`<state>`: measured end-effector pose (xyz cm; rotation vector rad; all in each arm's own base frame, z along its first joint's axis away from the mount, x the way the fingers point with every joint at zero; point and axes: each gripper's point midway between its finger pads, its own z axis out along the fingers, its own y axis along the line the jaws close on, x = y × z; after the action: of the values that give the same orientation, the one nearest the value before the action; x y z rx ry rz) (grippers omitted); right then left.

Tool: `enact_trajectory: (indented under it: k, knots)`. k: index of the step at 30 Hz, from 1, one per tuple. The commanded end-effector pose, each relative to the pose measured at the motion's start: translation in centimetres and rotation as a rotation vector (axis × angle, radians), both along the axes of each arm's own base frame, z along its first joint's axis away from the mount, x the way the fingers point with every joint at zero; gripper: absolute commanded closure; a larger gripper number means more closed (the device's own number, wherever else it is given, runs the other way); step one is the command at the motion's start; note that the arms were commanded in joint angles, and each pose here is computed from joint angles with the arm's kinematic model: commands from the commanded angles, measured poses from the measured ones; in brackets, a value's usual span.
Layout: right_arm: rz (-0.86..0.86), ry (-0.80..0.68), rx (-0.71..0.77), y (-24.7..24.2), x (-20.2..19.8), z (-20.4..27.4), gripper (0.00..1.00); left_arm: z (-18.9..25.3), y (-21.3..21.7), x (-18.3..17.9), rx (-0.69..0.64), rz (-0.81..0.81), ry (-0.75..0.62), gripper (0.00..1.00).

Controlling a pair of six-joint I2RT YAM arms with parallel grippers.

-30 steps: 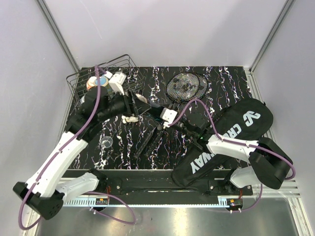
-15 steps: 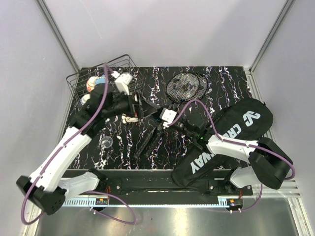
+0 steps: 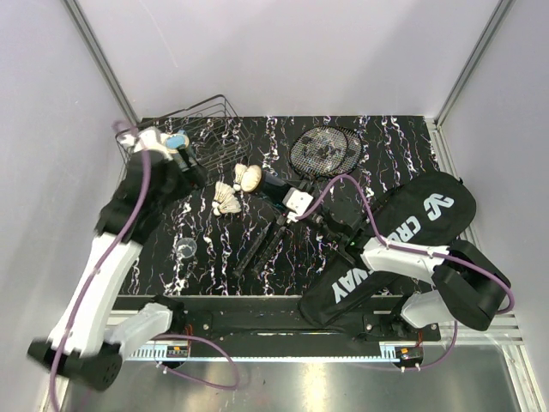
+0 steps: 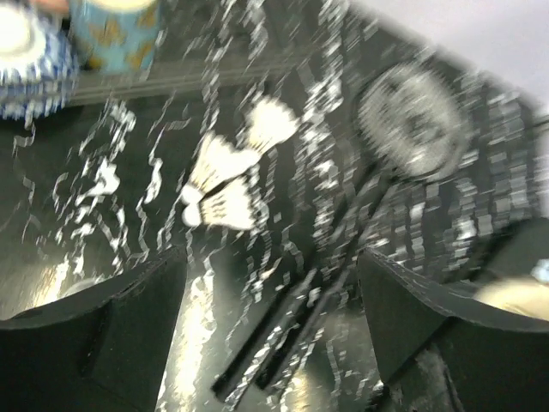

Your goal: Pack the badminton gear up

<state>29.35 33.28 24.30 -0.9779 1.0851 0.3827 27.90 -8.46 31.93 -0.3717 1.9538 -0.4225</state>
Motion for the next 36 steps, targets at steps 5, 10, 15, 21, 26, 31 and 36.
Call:
enact_trajectory:
  k: [5, 10, 15, 21, 26, 31, 36]
  knots:
    - [-0.059, -0.068, 0.128, -1.5, 0.1, 3.6, 0.56, -14.5, -0.4, 4.2, 0.167, 0.140, 0.469, 0.02]
    - [-0.068, -0.069, 0.130, -1.8, 0.0, 3.6, 0.56, -17.1, -2.1, 6.1, 0.282, 0.253, 0.516, 0.01]
    - [-0.071, -0.069, 0.133, -2.0, -0.1, 3.6, 0.56, -20.2, -3.4, 7.4, 0.299, 0.303, 0.575, 0.04]
    - [-0.077, -0.068, 0.134, -2.2, -0.1, 3.5, 0.56, -22.9, -3.5, 8.4, 0.338, 0.346, 0.599, 0.14]
    - [-0.074, -0.068, 0.135, -2.2, -0.1, 3.5, 0.56, -24.4, -4.2, 9.2, 0.341, 0.338, 0.598, 0.15]
    - [-0.072, -0.063, 0.133, -2.1, -0.2, 3.3, 0.56, -25.3, -4.0, 9.7, 0.369, 0.347, 0.602, 0.18]
    - [-0.073, -0.059, 0.129, -2.1, -0.1, 3.2, 0.56, -24.9, -3.0, 9.4, 0.402, 0.379, 0.579, 0.49]
